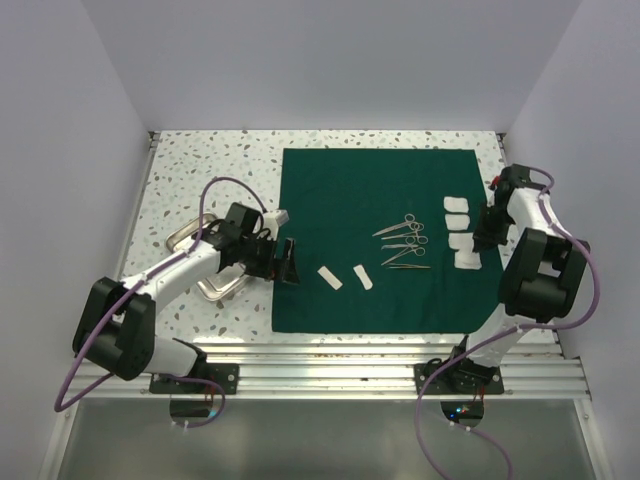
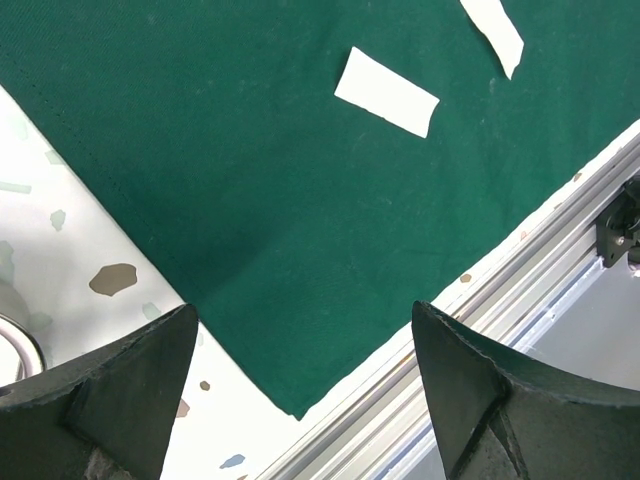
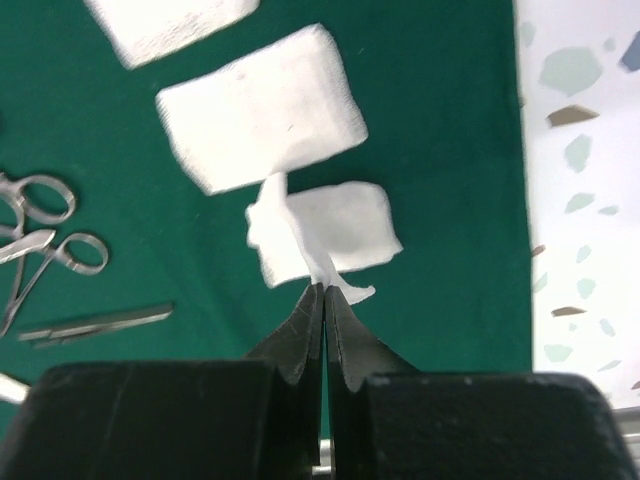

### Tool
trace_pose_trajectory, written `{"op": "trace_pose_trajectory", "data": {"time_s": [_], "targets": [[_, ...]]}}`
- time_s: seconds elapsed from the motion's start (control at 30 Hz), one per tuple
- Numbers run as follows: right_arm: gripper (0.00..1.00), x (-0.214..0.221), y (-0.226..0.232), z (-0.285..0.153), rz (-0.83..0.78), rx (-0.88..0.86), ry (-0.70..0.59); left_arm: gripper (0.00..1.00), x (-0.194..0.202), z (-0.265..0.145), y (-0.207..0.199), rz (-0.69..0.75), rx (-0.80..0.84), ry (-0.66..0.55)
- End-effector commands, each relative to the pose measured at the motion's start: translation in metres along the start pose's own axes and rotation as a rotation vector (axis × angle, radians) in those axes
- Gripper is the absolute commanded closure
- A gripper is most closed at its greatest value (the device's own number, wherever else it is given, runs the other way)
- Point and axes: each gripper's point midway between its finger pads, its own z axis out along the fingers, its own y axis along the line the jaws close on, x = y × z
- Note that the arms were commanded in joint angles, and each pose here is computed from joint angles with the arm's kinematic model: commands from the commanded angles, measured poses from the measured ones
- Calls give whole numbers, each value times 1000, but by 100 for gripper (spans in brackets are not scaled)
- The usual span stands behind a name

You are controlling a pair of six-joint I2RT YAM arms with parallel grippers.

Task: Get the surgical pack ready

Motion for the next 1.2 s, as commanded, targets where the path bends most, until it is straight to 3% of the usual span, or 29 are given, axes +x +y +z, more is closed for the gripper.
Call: {"op": "trace_pose_trajectory", "data": {"time_s": [0.0, 0.37, 1.17], "targets": [[100, 11, 15, -27, -19, -83, -12, 8, -12, -6, -7, 28, 34, -60], [100, 33, 27, -29, -28, -121, 58, 8, -12, -7, -9, 32, 45, -68], [100, 5, 2, -3, -50, 47, 106, 8, -11, -3, -4, 28, 24, -51]]}}
